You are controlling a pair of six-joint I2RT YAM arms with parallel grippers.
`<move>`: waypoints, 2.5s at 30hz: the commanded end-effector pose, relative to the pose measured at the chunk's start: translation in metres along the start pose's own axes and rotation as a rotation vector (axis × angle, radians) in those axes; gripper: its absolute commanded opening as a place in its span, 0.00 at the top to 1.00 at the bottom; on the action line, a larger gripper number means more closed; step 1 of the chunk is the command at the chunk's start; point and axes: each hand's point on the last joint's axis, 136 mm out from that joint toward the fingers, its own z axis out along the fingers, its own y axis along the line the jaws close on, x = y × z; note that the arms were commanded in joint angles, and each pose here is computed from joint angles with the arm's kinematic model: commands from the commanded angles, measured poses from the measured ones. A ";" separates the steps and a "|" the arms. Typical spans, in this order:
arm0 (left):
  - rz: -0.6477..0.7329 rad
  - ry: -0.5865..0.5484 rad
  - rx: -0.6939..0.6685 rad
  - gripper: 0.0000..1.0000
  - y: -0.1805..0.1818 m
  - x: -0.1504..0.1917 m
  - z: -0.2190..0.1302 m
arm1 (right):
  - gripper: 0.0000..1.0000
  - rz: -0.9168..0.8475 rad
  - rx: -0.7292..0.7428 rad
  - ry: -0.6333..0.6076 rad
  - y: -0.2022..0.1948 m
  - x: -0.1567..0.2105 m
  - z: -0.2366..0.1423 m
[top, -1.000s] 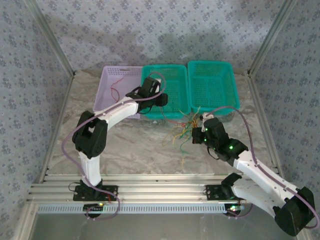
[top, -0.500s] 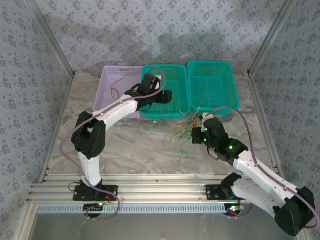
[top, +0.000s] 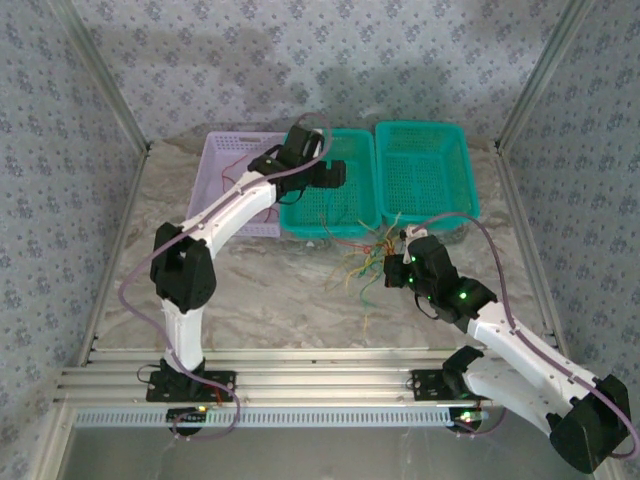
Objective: Untangle the cables
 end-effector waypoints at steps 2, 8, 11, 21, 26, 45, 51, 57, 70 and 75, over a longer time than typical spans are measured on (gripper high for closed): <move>0.015 0.150 -0.093 0.00 0.017 0.024 0.006 | 1.00 -0.017 -0.017 -0.039 0.008 -0.016 -0.009; 0.025 0.221 -0.118 0.00 0.016 0.021 -0.001 | 1.00 -0.021 -0.016 -0.037 0.009 -0.017 -0.009; 0.026 0.209 -0.099 0.00 0.012 0.016 -0.008 | 1.00 -0.022 -0.015 -0.039 0.009 -0.018 -0.009; -0.007 0.163 -0.015 0.00 -0.002 0.005 -0.040 | 1.00 -0.022 0.007 -0.038 0.005 -0.018 -0.008; -0.043 0.112 0.099 0.00 -0.019 0.001 -0.068 | 1.00 -0.021 0.001 -0.029 0.005 -0.015 -0.005; -0.156 0.262 0.334 0.05 -0.045 0.114 -0.115 | 1.00 -0.022 -0.029 -0.056 0.012 -0.021 -0.001; -0.172 0.287 0.356 0.06 -0.059 0.127 -0.106 | 1.00 -0.023 -0.054 -0.048 0.018 -0.021 0.001; -0.188 0.290 0.395 0.20 -0.072 0.127 -0.101 | 1.00 -0.025 -0.062 -0.045 0.020 -0.018 0.000; -0.172 0.317 0.401 0.78 -0.073 0.139 -0.100 | 1.00 -0.028 -0.058 -0.062 0.021 -0.022 -0.002; -0.166 0.316 0.394 1.00 -0.072 0.139 -0.101 | 1.00 -0.025 -0.057 -0.060 0.021 -0.022 -0.002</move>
